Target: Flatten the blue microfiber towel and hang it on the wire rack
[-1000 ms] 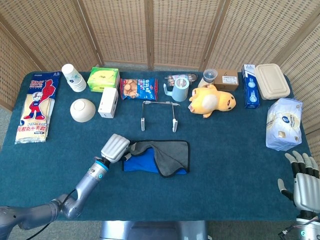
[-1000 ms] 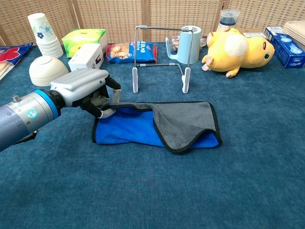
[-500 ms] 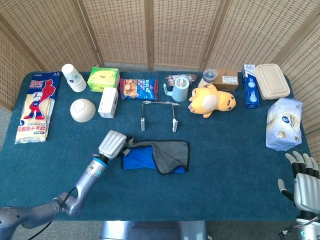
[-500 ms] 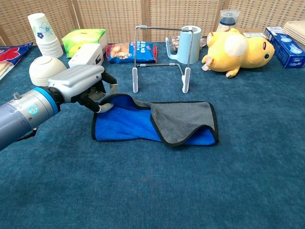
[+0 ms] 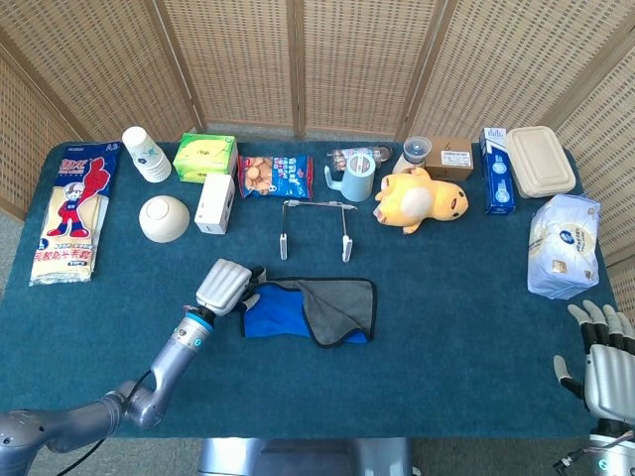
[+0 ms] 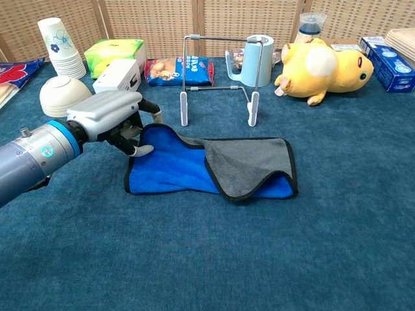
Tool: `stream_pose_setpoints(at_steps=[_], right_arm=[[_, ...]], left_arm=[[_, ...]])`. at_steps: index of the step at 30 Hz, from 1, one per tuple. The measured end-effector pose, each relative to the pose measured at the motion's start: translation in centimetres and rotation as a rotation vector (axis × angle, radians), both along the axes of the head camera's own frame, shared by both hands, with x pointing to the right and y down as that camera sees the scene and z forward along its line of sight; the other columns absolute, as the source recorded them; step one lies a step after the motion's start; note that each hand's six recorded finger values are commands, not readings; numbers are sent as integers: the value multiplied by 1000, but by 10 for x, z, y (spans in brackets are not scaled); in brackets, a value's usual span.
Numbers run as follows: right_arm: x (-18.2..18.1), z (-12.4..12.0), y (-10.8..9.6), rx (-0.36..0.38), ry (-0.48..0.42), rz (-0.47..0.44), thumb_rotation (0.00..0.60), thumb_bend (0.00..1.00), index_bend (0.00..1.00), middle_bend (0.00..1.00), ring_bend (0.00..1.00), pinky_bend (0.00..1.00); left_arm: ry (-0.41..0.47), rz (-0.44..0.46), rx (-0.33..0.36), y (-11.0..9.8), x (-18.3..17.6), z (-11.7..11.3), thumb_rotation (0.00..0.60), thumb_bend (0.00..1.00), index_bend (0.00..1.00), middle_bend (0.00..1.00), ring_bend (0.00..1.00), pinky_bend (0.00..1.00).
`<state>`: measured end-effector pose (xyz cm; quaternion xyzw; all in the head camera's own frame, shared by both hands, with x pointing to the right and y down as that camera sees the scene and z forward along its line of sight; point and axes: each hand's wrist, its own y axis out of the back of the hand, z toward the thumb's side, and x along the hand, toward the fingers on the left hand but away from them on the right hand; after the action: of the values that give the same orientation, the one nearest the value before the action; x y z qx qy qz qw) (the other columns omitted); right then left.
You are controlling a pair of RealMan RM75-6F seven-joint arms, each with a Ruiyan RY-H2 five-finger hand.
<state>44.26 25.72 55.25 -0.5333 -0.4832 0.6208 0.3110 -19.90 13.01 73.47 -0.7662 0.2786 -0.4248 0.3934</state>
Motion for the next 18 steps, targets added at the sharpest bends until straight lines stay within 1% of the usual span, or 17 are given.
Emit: stream_pose_setpoints(at_steps=[5, 9, 14, 18], right_arm=[[1, -1, 0, 4, 2, 1, 600, 312, 168, 125, 0, 0], [0, -2, 0, 6, 1, 1, 600, 314, 168, 125, 0, 0], [-1, -2, 0, 5, -1, -2, 600, 313, 168, 125, 0, 0], [-1, -3, 0, 9, 0, -4, 600, 314, 168, 125, 0, 0]], left_arm=[[-5, -4, 16, -3, 0, -1, 600, 325, 353, 1000, 993, 1000], [-13, -11, 48, -6, -3, -3, 600, 294, 295, 997, 975, 1000], [-13, -19, 81, -10, -3, -8, 600, 258, 285, 980, 956, 1000], [14, -32, 105, -14, -2, -14, 600, 245, 285, 960, 933, 1000]])
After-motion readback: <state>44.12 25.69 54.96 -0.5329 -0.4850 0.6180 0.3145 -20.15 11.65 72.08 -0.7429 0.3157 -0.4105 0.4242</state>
